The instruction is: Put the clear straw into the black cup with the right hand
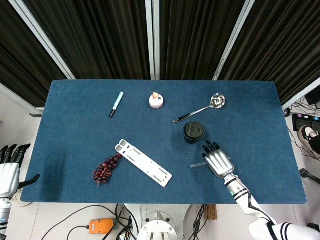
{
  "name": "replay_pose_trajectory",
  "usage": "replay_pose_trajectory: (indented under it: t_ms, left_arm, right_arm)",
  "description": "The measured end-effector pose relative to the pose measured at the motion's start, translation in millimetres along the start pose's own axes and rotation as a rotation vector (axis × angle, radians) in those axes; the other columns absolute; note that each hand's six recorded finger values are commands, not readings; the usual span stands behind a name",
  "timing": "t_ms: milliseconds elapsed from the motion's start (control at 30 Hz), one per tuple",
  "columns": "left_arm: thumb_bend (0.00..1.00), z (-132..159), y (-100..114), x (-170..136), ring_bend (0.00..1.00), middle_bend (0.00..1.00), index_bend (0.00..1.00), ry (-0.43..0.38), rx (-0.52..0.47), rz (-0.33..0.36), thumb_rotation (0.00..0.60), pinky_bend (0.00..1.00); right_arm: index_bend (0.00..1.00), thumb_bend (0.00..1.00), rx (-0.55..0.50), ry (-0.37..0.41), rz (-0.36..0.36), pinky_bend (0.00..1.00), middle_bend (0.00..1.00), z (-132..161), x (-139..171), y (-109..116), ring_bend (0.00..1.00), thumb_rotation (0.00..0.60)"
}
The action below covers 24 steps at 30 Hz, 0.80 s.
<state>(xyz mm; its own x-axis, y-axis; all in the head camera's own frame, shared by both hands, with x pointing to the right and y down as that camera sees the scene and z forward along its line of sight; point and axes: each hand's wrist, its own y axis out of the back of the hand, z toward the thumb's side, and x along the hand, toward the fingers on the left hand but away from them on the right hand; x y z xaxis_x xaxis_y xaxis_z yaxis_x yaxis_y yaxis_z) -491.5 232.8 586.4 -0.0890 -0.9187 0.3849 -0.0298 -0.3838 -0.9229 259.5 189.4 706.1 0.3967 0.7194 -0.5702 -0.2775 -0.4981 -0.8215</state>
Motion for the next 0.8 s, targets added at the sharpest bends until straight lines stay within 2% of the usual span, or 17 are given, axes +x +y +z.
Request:
replay_pose_trajectory:
  t_ms: [100, 333, 533, 667, 800]
  left_arm:
    - [0.08, 0, 1, 0, 0.07, 0.14, 0.13, -0.001, 0.003, 0.001, 0.6, 0.01]
    - [0.08, 3, 4, 1, 0.07, 0.14, 0.13, -0.011, 0.004, 0.009, 0.6, 0.01]
    - [0.07, 6, 4, 2, 0.07, 0.14, 0.13, -0.017, 0.003, 0.007, 0.6, 0.01]
    - [0.08, 7, 5, 3, 0.07, 0.14, 0.13, -0.016, 0.006, 0.007, 0.6, 0.01]
    - [0.08, 7, 5, 3, 0.07, 0.14, 0.13, -0.014, 0.009, 0.003, 0.6, 0.01]
  right_arm:
    - [0.67, 0.59, -0.078, 0.001, -0.051, 0.26, 0.31, -2, 6, 18, 0.17, 0.6]
    - [0.69, 0.61, -0.35, 0.007, -0.247, 0.27, 0.34, -20, 23, 87, 0.19, 0.6]
    - [0.69, 0.65, -0.588, 0.019, -0.408, 0.27, 0.35, -37, 11, 137, 0.2, 0.6]
    - [0.68, 0.67, -0.751, 0.03, -0.443, 0.28, 0.35, -41, -13, 147, 0.2, 0.6]
    - [0.67, 0.67, -0.864, 0.036, -0.45, 0.28, 0.35, -39, -40, 146, 0.2, 0.6]
